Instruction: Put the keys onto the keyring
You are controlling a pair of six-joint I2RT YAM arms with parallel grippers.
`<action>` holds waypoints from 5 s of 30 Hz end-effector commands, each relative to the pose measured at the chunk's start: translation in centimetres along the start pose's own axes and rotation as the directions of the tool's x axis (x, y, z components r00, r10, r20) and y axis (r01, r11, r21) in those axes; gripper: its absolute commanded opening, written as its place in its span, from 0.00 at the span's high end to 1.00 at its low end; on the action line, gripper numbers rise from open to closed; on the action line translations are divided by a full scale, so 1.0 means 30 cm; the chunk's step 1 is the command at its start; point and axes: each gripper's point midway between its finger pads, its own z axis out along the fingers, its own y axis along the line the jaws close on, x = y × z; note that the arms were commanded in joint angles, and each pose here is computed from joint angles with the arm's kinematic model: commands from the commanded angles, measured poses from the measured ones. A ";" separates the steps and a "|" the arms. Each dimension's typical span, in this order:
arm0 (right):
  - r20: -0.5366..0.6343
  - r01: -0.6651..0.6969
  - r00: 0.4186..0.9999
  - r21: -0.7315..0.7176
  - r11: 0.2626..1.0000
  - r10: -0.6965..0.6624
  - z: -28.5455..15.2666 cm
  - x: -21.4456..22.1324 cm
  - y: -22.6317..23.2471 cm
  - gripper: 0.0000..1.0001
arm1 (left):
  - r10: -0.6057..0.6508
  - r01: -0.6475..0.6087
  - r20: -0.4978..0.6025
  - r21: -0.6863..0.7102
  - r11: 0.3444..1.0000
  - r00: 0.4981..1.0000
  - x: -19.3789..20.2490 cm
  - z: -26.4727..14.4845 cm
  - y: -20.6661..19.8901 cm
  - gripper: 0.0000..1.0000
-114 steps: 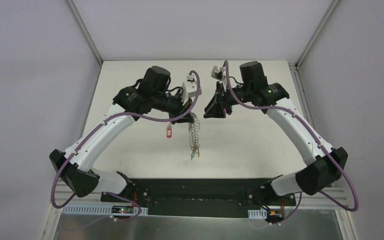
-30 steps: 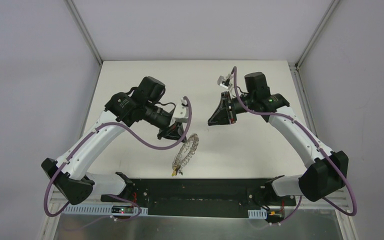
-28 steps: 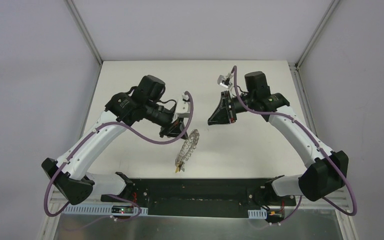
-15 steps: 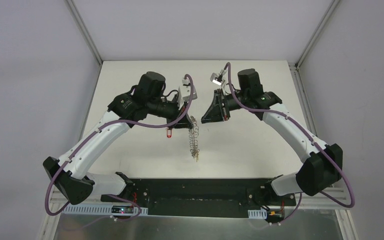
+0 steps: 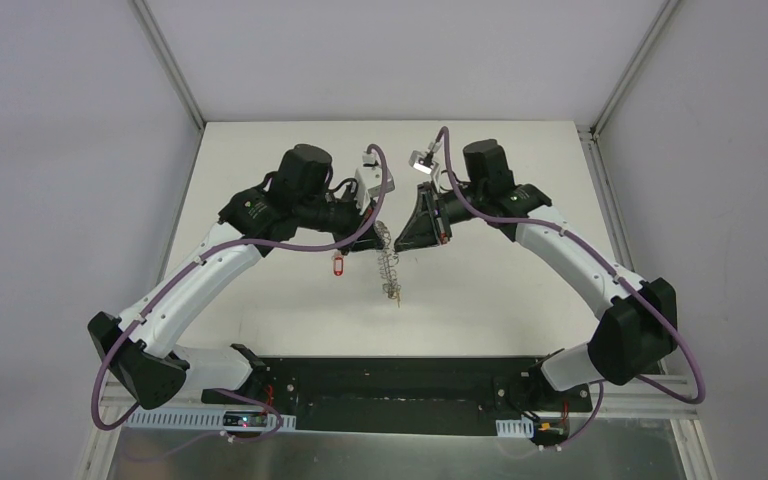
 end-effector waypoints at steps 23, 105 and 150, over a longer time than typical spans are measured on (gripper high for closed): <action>0.015 0.056 0.998 0.015 0.998 -0.056 -0.018 -0.024 0.001 0.85 | 0.004 0.005 0.094 -0.097 0.995 0.996 -0.038 -0.037 0.084 1.00; -0.606 0.523 0.785 0.535 0.663 -0.130 0.541 0.236 -0.821 0.84 | -0.046 0.000 -0.112 -0.383 0.924 0.993 0.396 -0.446 -0.023 1.00; -0.310 -0.170 0.883 0.486 0.857 0.351 -0.082 0.570 -0.467 1.00 | -0.005 -0.004 -0.040 -0.220 0.976 0.999 0.229 -0.307 0.030 1.00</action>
